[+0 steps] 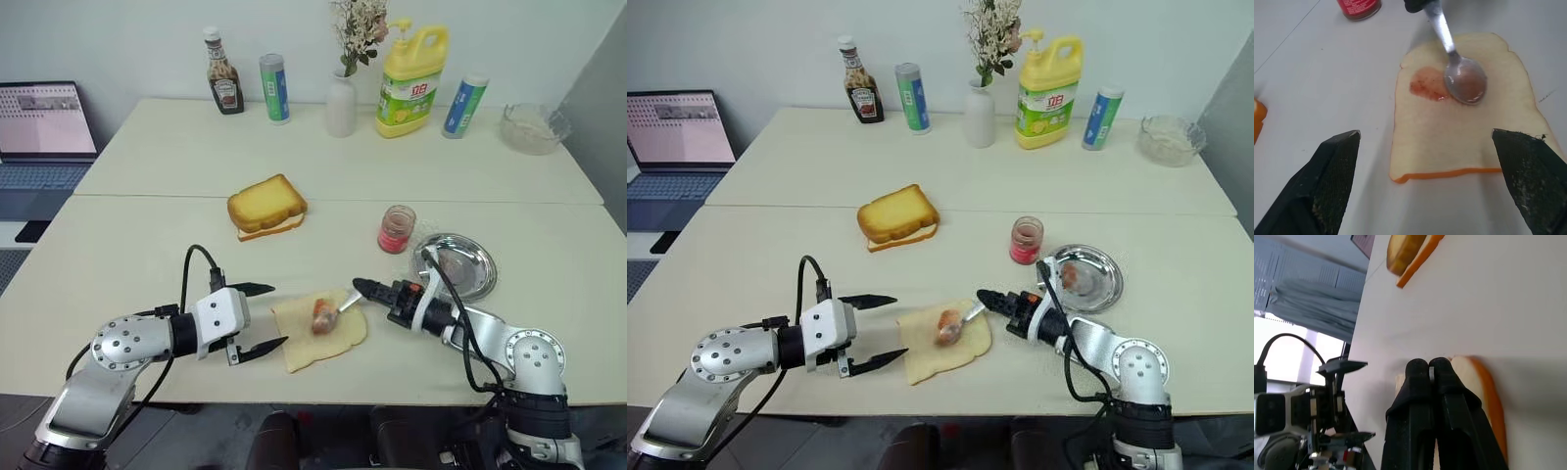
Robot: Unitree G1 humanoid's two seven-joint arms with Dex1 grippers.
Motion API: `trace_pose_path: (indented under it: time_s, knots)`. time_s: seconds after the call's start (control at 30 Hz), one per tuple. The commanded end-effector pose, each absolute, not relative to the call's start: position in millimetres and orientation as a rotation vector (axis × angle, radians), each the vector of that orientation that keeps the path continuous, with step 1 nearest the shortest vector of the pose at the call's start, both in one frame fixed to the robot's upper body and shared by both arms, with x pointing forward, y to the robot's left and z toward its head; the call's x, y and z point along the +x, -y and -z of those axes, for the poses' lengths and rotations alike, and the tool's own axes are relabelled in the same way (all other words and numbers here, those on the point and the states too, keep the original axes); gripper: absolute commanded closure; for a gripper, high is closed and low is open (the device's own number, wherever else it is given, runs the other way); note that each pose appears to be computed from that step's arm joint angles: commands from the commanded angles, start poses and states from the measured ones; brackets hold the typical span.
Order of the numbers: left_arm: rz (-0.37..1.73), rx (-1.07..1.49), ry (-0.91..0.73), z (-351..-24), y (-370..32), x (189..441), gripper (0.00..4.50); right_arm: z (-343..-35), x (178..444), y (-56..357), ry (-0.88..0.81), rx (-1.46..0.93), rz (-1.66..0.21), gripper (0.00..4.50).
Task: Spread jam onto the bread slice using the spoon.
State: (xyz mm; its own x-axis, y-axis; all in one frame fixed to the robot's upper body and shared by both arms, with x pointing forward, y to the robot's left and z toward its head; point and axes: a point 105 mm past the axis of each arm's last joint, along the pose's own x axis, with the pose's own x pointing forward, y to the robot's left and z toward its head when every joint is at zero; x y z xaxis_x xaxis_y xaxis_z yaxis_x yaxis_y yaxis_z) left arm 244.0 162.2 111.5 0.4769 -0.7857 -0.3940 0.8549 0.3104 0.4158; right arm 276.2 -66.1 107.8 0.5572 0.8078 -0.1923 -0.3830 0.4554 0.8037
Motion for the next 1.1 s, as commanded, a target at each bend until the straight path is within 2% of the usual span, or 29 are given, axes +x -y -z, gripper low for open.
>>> trace_pose_path:
  time_s: [0.03,0.2,0.3,0.6,0.87,1.1]
  knots:
    - [1.082,0.654,-0.105,-116,-165,245,0.0,-125,274,67,-0.563,0.766,-0.845,4.45]
    - [1.06,0.647,-0.103,-118,-168,246,0.0,-144,292,80,-0.469,0.83,-0.778,4.45]
    - [1.05,0.632,-0.11,-117,-172,246,0.0,-142,304,85,-0.453,0.874,-0.699,4.45]
    - [1.038,0.59,-0.116,-118,-178,244,0.0,-128,319,73,-0.467,0.854,-0.63,4.45]
    - [1.048,0.604,-0.149,-114,-181,238,0.0,-120,295,52,-0.557,0.826,-0.757,4.45]
    - [1.051,0.61,-0.134,-116,-177,242,0.0,-107,272,55,-0.648,0.741,-0.838,4.45]
